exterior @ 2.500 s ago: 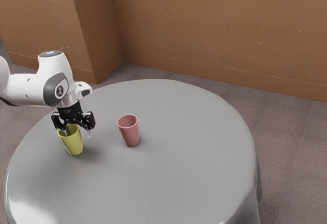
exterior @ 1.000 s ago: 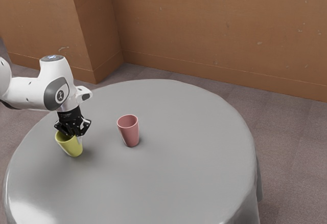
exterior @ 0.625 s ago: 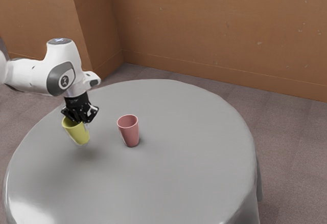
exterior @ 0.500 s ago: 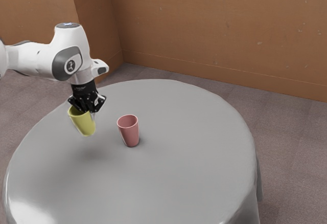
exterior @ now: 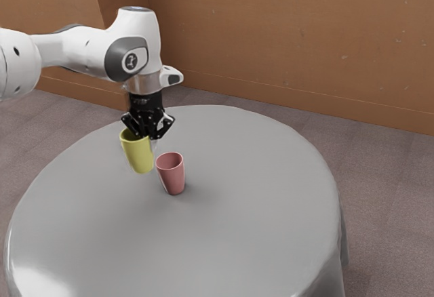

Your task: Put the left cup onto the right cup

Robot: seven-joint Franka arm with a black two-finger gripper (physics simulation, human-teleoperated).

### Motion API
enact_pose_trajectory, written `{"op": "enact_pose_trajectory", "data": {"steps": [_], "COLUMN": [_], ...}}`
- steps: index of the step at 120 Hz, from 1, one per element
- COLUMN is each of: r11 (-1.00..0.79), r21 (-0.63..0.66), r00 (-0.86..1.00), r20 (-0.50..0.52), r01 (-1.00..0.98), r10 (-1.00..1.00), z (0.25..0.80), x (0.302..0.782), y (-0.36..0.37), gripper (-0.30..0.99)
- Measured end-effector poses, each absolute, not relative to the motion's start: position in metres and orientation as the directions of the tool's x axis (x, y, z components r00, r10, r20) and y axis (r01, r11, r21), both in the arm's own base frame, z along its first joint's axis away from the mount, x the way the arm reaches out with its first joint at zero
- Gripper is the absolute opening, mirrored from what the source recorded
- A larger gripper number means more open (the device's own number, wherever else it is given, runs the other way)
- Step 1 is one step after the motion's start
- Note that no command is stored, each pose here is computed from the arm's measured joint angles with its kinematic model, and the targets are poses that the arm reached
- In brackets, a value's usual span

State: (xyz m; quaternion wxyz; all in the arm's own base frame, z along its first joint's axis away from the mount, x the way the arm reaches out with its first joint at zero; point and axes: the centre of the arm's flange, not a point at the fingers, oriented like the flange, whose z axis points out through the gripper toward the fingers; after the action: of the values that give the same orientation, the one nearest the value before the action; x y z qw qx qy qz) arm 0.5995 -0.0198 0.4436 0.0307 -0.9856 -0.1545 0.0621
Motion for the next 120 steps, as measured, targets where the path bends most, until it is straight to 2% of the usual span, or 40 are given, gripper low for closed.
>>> {"op": "enact_pose_trajectory", "data": {"steps": [61, 120], "r11": [-0.955, -0.948], "r21": [-0.079, -0.088], "r00": [0.951, 0.944], "r20": [-0.105, -0.096], "r01": [0.284, 0.307], "r10": [0.291, 0.315], "z": [0.442, 0.432], "x": [0.624, 0.638], "y": [-0.059, -0.059], "gripper": [-0.09, -0.09]}}
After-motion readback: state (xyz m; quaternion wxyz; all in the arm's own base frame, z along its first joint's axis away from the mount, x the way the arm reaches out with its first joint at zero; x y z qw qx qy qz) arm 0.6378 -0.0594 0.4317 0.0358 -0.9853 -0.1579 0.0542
